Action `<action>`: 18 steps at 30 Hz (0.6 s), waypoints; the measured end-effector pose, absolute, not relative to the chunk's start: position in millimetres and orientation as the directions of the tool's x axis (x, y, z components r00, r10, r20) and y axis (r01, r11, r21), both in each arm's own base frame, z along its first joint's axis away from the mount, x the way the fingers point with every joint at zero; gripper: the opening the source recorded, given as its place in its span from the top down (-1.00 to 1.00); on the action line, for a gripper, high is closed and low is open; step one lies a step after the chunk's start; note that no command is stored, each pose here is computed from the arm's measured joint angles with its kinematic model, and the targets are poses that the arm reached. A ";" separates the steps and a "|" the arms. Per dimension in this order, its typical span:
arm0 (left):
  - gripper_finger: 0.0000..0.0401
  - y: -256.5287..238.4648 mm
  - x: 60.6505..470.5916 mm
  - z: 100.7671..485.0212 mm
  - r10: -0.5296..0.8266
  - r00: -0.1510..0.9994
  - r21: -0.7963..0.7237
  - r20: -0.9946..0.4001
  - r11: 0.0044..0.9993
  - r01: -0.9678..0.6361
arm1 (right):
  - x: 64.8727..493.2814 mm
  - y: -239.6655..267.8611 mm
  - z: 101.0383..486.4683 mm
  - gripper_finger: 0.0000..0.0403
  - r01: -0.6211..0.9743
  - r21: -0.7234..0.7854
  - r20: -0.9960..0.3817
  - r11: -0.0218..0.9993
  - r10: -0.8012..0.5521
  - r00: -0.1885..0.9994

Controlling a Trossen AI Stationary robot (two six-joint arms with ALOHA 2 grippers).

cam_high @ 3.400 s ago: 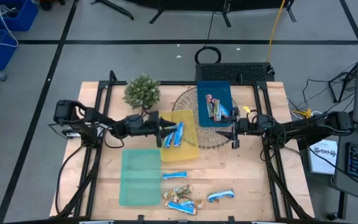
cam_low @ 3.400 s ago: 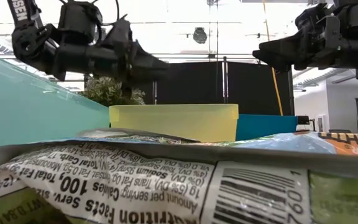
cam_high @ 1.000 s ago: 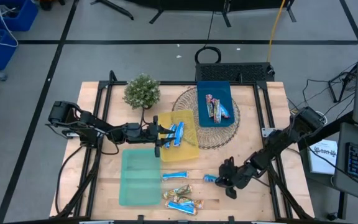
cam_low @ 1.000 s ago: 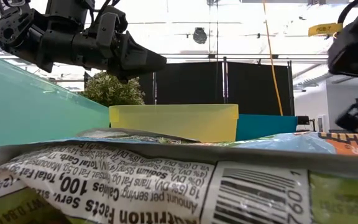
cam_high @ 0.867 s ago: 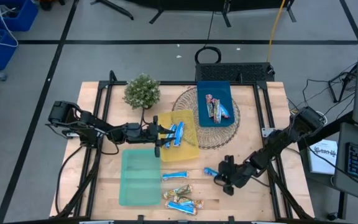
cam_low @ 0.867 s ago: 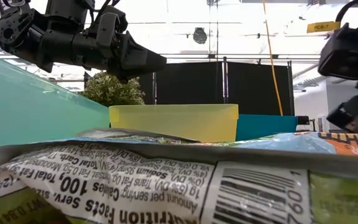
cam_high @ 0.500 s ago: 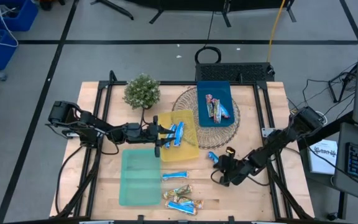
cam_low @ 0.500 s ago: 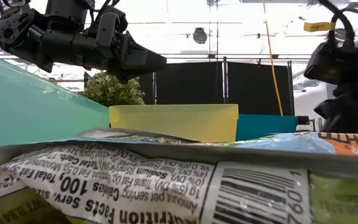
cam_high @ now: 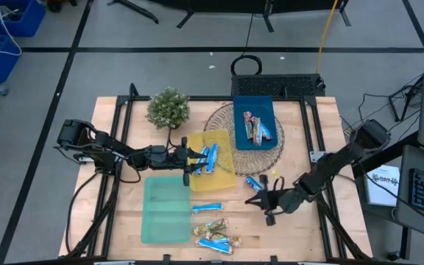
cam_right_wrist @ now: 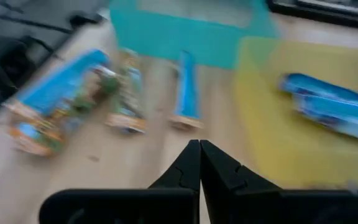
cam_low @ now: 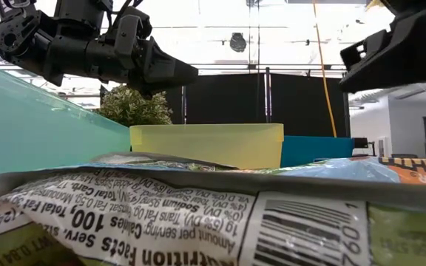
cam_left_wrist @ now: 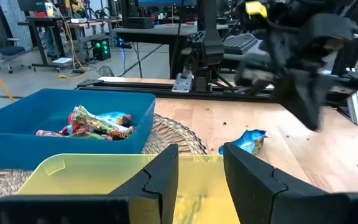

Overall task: Pick and place Granola Bars by type
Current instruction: Put the blue granola bar into the yellow bin

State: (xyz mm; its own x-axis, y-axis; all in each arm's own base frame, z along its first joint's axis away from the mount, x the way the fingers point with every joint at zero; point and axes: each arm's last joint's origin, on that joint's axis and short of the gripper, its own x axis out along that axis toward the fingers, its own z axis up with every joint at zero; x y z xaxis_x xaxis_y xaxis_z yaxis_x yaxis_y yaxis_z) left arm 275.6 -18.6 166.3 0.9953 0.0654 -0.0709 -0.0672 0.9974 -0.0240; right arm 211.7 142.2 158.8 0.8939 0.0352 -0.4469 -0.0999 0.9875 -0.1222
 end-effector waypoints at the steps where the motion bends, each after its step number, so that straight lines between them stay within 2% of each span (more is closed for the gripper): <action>1: 0.34 -18.6 275.6 166.1 0.065 0.995 -0.024 -0.072 0.997 -0.067 | 208.5 138.9 161.9 1.00 -0.073 -0.137 -0.456 0.988 0.002 0.890; 9: 0.34 -18.6 275.6 165.8 0.065 0.995 -0.023 -0.075 0.997 -0.067 | 194.9 124.7 195.5 1.00 0.126 -0.114 -0.652 0.985 -0.170 0.739; 13: 0.34 -18.6 275.6 165.8 0.067 0.995 -0.020 -0.076 0.997 -0.069 | 189.8 121.9 200.5 1.00 0.209 0.022 -0.785 0.978 -0.113 0.610; 18: 0.34 -18.6 275.6 165.8 0.068 0.995 -0.009 -0.075 0.998 -0.069 | 183.3 121.4 195.2 1.00 0.309 0.138 -0.865 0.941 -0.038 0.500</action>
State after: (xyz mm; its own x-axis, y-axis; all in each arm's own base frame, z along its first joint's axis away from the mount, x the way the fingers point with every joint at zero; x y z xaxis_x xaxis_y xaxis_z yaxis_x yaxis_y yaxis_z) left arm 275.6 -18.6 165.8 0.9949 0.0677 -0.0753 -0.0686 0.9976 -0.0090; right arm 183.3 121.4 195.2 0.4996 -0.0376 -0.8654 0.3094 0.9409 0.1377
